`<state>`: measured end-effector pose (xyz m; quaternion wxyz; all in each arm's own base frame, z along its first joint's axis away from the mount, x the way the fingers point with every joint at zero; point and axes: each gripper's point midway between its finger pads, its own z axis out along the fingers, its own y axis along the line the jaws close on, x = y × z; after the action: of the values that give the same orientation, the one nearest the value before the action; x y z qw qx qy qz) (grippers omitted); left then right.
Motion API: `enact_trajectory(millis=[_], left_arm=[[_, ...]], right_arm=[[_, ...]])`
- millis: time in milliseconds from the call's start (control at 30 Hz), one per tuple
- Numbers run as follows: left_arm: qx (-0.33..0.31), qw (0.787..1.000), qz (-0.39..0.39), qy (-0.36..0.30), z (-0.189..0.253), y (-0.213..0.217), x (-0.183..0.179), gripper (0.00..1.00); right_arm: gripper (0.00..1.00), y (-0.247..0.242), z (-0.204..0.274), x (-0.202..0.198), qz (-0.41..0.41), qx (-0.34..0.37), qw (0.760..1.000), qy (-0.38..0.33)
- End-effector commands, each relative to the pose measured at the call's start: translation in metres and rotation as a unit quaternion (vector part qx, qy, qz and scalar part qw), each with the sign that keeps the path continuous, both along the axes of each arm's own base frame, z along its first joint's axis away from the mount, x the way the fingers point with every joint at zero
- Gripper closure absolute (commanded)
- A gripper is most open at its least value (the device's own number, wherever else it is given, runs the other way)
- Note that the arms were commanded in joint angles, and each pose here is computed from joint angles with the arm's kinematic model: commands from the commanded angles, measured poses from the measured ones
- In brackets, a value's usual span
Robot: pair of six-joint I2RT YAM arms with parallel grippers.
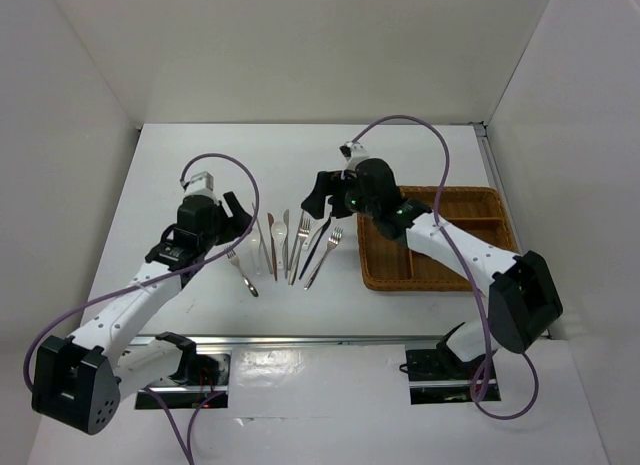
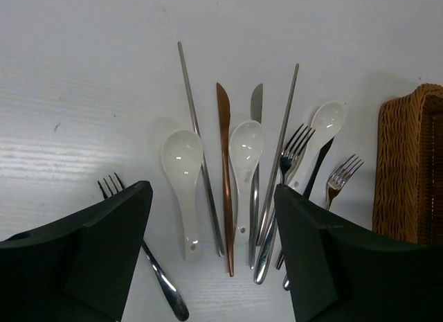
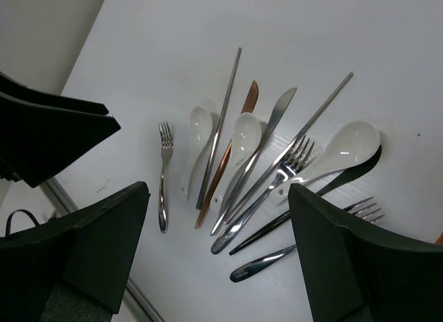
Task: Sort the eating utensils into containers
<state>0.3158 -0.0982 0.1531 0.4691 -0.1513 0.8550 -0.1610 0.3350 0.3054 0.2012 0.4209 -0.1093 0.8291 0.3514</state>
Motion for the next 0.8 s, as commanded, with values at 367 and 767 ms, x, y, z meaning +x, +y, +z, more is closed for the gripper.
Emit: enact_trajectory(millis=[367, 767], left_arm=[[-0.002, 1.0, 0.006, -0.026, -0.034, 0.001, 0.037, 0.21], [-0.045, 0.999, -0.02, -0.001, -0.068, -0.001, 0.044, 0.29]], right_arm=[[0.08, -0.075, 0.008, 0.014, -0.069, 0.018, 0.997, -0.006], [0.08, -0.08, 0.006, 0.01, -0.075, 0.012, 0.997, -0.002]])
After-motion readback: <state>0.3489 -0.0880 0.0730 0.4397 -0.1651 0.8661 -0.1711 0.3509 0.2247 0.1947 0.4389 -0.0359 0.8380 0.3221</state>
